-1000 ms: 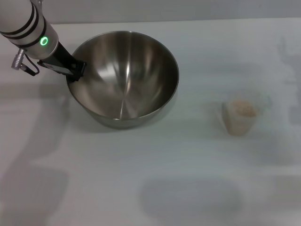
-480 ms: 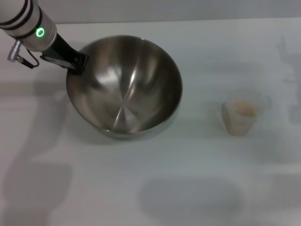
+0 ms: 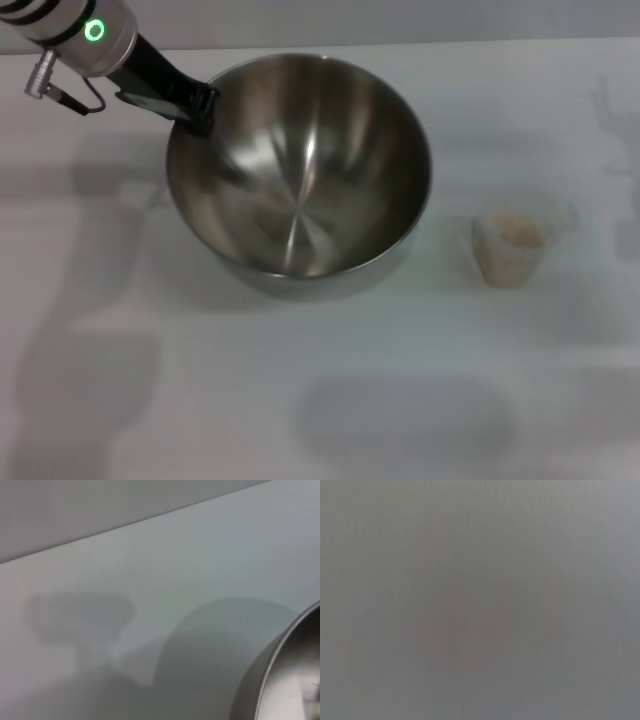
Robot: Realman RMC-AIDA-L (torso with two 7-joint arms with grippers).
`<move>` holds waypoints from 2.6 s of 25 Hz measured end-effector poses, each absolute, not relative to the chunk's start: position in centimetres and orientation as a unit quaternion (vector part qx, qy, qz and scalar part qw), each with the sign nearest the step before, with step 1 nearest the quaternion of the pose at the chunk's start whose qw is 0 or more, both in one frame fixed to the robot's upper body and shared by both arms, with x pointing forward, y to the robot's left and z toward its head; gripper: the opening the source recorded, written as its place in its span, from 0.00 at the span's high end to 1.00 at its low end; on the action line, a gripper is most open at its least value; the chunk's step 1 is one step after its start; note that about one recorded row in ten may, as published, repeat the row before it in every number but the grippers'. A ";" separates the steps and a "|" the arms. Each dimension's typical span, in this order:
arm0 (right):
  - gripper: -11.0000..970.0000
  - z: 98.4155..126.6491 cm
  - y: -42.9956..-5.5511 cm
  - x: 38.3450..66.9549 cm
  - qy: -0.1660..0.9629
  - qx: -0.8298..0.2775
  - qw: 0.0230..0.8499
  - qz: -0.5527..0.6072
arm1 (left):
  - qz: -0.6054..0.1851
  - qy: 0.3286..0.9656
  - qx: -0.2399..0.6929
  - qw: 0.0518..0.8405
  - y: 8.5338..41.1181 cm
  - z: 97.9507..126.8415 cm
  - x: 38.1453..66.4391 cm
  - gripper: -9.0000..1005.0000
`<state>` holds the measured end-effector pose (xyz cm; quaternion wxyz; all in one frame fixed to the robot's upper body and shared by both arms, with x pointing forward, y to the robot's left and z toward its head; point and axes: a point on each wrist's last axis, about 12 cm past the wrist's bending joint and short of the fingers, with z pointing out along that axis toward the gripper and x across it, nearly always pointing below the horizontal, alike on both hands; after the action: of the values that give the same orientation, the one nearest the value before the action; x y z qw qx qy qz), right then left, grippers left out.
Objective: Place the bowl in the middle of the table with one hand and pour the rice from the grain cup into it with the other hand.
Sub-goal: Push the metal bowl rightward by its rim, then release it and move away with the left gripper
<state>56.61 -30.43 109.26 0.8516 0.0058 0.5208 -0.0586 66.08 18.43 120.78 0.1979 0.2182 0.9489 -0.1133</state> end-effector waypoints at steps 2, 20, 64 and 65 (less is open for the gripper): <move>0.25 109.3 -30.4 56.6 0.521 0.006 0.851 -0.059 | -0.118 0.947 0.225 0.198 18.1 121.0 66.1 0.96; 0.25 109.0 -30.7 56.3 0.524 0.012 0.850 -0.055 | -0.159 0.929 0.269 0.197 13.9 120.9 65.9 0.95; 0.25 108.6 -30.7 55.8 0.528 0.014 0.847 -0.054 | -0.150 0.938 0.241 0.201 14.2 116.6 66.4 0.92; 0.25 108.6 -30.7 55.8 0.528 0.013 0.847 -0.054 | -0.149 0.938 0.240 0.201 14.3 116.6 66.4 0.92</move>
<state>55.79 -30.71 108.57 0.8471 0.0135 0.5284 -0.0543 66.38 14.25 116.61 0.2014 0.2404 0.9377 -0.1495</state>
